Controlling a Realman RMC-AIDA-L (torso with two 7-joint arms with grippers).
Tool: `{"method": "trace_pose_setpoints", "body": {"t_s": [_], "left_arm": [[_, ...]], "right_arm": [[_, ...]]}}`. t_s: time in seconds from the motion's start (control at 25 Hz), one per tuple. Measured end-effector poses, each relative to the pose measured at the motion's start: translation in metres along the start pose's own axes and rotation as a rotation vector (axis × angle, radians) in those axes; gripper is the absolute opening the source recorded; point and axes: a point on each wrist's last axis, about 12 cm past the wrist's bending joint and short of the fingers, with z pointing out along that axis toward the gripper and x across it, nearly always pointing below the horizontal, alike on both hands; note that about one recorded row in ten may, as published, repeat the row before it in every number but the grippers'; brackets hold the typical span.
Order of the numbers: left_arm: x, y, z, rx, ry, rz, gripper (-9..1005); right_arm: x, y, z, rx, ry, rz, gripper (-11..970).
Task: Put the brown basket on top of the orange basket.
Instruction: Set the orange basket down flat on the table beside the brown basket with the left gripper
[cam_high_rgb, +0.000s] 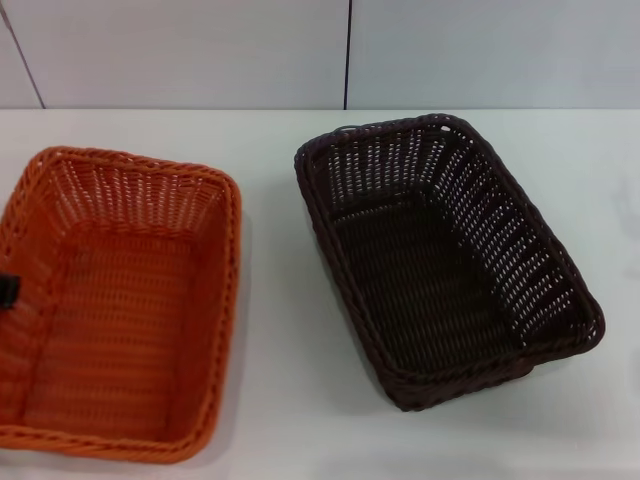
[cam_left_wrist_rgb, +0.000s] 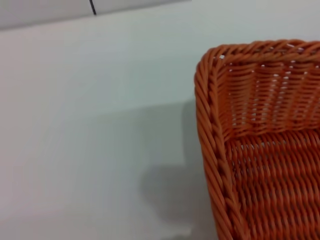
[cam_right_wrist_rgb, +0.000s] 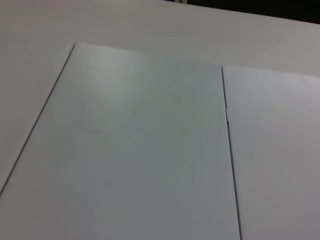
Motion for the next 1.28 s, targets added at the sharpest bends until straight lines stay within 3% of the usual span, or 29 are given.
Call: {"method": "trace_pose_setpoints", "body": {"t_s": [0.16, 0.36, 0.52, 0.84, 1.28], "left_arm": [[-0.008, 0.019, -0.008, -0.005, -0.046, 0.066, 203], [-0.021, 0.041, -0.016, 0.104, -0.152, 0.172, 197], [-0.028, 0.048, -0.018, 0.145, -0.171, 0.235, 191], [-0.052, 0.041, -0.018, 0.233, -0.144, 0.53, 178], [-0.093, 0.039, -0.024, 0.321, -0.131, 0.796, 172]], "right_arm": [[0.0, -0.001, -0.002, 0.007, 0.001, -0.001, 790], [-0.001, -0.002, -0.004, 0.014, -0.002, -0.007, 791], [-0.001, -0.004, -0.005, 0.023, -0.001, -0.012, 791], [-0.004, -0.007, -0.007, 0.042, -0.012, -0.013, 791], [-0.007, -0.013, -0.011, 0.075, -0.016, -0.021, 790]]}}
